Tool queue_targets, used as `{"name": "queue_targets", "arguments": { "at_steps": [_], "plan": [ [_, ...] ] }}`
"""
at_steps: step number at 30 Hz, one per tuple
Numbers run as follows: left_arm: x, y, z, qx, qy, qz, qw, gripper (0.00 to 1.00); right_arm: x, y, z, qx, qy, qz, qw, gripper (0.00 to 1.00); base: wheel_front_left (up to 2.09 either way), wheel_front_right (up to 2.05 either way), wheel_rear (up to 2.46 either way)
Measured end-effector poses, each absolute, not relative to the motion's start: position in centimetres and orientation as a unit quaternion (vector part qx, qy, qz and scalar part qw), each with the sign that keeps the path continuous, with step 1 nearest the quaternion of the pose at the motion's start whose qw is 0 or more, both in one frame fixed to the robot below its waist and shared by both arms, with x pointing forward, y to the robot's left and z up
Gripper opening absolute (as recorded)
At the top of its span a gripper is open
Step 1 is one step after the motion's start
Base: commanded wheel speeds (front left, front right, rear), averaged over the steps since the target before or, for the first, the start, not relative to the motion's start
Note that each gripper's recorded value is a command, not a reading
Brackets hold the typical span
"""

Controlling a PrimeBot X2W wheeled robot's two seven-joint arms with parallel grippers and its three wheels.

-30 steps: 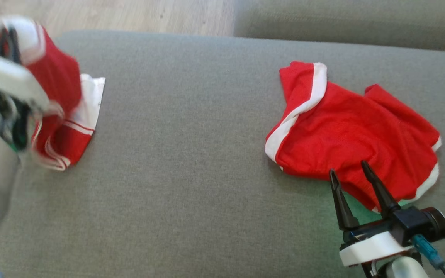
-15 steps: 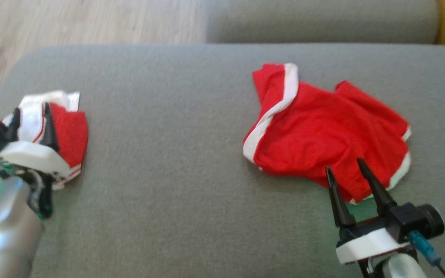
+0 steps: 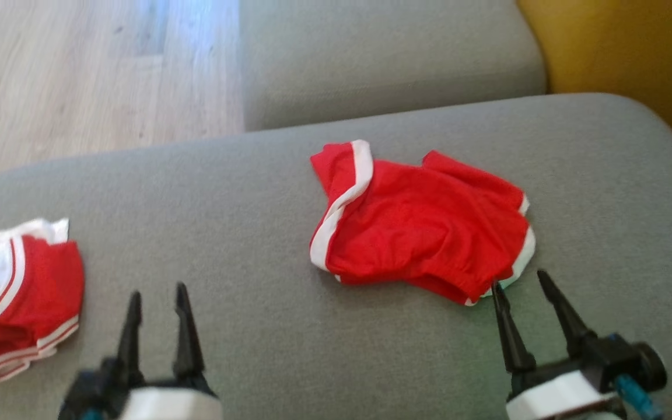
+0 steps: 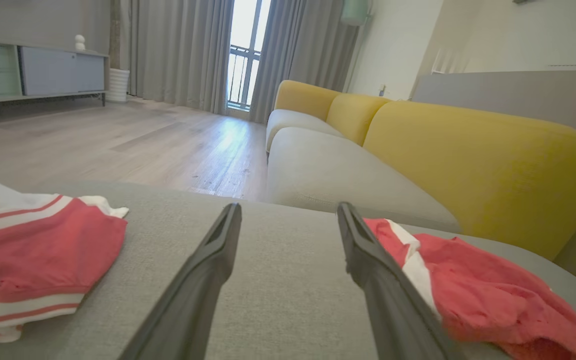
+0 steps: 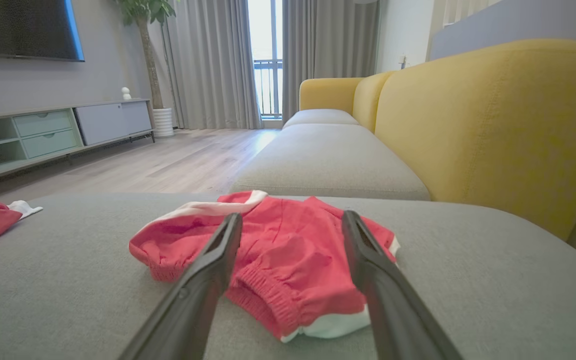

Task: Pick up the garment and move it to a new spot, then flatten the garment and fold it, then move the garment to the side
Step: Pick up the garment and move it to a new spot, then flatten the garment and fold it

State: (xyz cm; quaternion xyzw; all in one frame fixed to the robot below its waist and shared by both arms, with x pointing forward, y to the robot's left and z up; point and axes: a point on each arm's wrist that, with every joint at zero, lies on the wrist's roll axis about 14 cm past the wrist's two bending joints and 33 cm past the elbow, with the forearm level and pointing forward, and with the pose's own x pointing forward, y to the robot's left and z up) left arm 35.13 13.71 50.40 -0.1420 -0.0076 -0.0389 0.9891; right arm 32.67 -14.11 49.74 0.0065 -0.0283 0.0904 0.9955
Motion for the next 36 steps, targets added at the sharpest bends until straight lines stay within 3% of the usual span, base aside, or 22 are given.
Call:
{"name": "queue_targets", "arguments": {
  "at_steps": [6,13,36],
  "plan": [
    [32.1,12.1,50.8,-0.110,-0.028,-0.045,0.993,1.00,30.0,-15.1,48.1,0.014,-0.006,0.073,0.997,1.00,0.00,0.00,0.00],
    [28.8,11.7,48.5,-0.076,0.005,-0.047,0.996,1.00,28.6,-15.6,47.8,0.019,-0.004,0.069,0.997,1.00,0.00,0.00,0.00],
    [27.3,11.7,48.6,-0.071,0.000,-0.041,0.997,1.00,28.7,-13.6,47.9,0.024,-0.006,0.101,0.995,1.00,0.00,0.00,0.00]
  ]
}}
